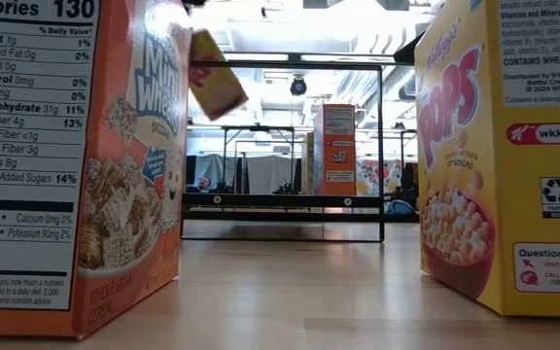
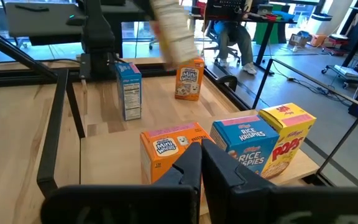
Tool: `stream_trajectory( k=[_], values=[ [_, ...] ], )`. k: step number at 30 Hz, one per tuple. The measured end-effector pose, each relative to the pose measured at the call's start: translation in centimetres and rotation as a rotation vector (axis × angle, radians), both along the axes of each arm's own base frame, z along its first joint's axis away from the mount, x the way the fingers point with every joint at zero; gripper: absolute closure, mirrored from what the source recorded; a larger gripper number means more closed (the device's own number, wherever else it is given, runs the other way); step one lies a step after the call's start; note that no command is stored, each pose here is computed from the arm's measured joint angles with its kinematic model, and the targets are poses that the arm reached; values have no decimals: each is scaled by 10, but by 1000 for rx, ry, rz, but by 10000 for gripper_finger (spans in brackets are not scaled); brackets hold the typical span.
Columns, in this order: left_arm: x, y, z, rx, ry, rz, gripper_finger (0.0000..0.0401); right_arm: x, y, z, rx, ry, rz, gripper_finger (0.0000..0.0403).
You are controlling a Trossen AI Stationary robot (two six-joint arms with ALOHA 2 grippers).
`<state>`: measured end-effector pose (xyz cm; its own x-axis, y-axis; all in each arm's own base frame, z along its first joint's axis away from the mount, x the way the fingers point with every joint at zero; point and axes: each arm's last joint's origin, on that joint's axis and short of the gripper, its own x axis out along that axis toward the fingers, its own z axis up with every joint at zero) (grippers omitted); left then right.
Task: Stack cereal on shelf
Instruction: Put the left yellow cereal box on the shelf aligned with the other yellow cereal box on the shelf
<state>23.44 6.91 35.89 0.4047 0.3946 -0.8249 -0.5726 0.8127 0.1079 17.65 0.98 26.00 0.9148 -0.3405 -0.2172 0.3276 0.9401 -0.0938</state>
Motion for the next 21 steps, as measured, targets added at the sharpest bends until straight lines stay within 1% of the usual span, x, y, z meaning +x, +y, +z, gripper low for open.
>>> stream_trajectory(
  k=[2, 4, 7, 10, 13, 17, 21],
  values=[
    [3, 22, -2, -77, -87, 123, 227, 0, 0, 0, 0, 0, 0, 403],
    [6, 43, -4, -141, -167, 209, 227, 0, 0, 0, 0, 0, 0, 403],
    [15, 71, -14, -248, -249, 279, 227, 0, 0, 0, 0, 0, 0, 403],
    [27, 90, -28, -351, -298, 318, 227, 0, 0, 0, 0, 0, 0, 403],
    [37, 104, -47, -417, -276, 360, 227, 0, 0, 0, 0, 0, 0, 403],
    [46, 112, -67, -496, -239, 419, 227, 0, 0, 0, 2, 0, 10, 403],
    [50, 114, -74, -523, -224, 459, 225, 0, 0, 0, 3, 1, 15, 403]
  ],
)
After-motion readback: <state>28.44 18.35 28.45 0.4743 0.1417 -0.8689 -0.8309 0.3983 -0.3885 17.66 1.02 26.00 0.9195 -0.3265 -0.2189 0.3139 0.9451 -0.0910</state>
